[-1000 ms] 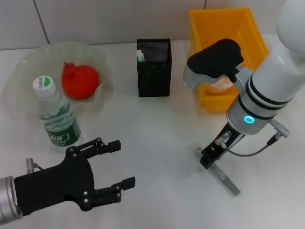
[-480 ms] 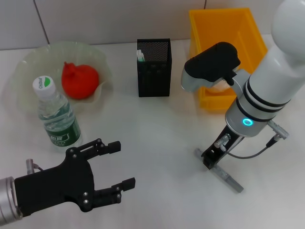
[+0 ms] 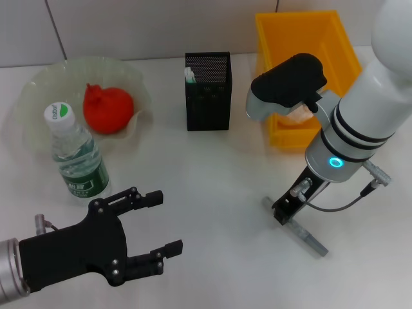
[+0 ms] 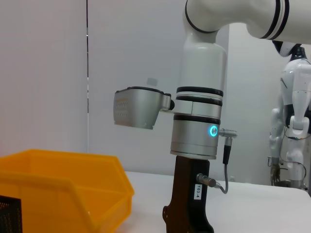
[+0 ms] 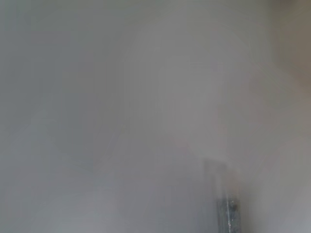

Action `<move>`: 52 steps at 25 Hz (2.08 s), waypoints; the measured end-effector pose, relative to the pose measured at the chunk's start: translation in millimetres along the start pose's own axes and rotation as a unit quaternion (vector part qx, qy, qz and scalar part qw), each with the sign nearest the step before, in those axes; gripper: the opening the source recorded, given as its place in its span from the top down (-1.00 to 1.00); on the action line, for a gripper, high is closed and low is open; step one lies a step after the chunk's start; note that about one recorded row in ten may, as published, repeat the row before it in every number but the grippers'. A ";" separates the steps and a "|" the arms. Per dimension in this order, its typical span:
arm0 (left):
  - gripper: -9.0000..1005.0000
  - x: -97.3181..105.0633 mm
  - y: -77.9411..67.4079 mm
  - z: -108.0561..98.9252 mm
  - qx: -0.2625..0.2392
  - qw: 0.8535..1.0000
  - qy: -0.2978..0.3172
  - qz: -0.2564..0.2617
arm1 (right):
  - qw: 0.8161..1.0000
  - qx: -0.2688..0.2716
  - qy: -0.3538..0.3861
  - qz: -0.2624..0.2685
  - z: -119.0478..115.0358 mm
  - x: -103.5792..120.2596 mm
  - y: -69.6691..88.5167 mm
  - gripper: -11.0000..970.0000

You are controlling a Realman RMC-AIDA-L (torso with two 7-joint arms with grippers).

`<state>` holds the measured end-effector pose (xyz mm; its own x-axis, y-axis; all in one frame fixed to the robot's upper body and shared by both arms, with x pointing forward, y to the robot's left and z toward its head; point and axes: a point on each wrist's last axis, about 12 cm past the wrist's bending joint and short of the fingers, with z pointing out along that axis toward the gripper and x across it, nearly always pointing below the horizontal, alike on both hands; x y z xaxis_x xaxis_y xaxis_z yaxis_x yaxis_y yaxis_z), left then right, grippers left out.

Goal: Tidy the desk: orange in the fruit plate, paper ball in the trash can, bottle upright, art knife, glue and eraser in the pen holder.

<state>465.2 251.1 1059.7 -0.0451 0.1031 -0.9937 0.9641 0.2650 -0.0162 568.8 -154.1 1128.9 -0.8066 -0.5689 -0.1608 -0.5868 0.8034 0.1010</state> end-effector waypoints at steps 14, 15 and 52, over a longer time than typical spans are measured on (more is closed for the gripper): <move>-0.59 -0.8 -0.4 0.1 0.003 1.000 -0.002 0.000 | 0.991 0.001 -0.134 0.022 -67.5 -3.3 -14.8 0.72; -0.59 -0.9 -0.5 0.3 0.003 1.000 -0.002 0.000 | 0.986 0.005 -0.164 0.024 -81.1 -2.0 -17.6 0.72; -0.60 -2.7 -2.2 2.6 0.015 1.000 -0.011 -0.002 | 0.817 0.142 -0.555 -0.063 -2.8 -55.2 -9.4 0.74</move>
<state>463.9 247.7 1062.2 -0.0440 0.0814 -0.9957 0.9715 0.2357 -0.0237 618.7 -130.8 1139.6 -0.0869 -0.2669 -0.9598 -0.4934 0.8485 -0.1912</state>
